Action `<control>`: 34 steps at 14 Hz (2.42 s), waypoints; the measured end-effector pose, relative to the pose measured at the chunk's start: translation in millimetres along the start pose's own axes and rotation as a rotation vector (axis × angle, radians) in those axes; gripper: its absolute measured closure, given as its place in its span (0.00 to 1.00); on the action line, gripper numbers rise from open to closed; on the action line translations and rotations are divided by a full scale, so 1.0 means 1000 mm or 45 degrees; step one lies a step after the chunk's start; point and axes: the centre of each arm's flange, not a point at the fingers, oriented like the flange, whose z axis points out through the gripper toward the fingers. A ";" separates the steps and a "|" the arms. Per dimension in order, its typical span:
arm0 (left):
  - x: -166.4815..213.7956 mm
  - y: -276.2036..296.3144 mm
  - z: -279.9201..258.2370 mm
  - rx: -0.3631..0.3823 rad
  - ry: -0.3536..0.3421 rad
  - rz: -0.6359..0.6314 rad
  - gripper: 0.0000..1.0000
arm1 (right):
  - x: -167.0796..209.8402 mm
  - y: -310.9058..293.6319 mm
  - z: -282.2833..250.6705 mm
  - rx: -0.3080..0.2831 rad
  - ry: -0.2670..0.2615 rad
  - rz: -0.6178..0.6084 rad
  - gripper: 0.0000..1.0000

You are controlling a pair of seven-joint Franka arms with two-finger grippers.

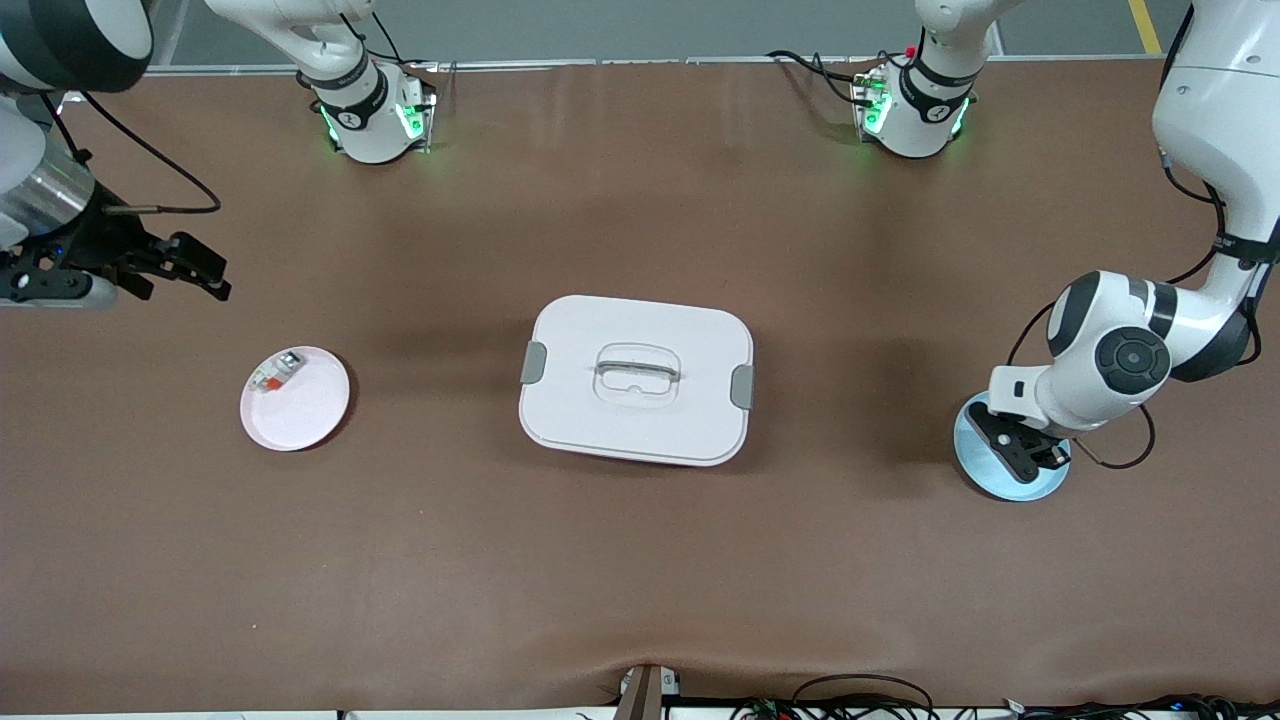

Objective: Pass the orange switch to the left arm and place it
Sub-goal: 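Lower the switch onto the blue plate with the left gripper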

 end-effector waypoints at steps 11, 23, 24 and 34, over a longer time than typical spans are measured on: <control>-0.003 0.004 0.041 0.039 -0.047 0.352 0.65 | -0.004 0.002 -0.072 -0.021 0.050 0.001 0.00; -0.012 -0.016 0.019 0.054 0.031 0.220 0.00 | -0.008 0.019 -0.087 -0.020 0.026 0.041 0.00; -0.012 -0.021 0.008 0.048 0.065 0.160 0.00 | -0.008 0.019 -0.086 -0.020 0.021 0.041 0.00; 0.037 -0.052 -0.173 -0.063 0.214 -0.610 0.00 | -0.008 0.014 -0.093 -0.020 0.035 0.030 0.00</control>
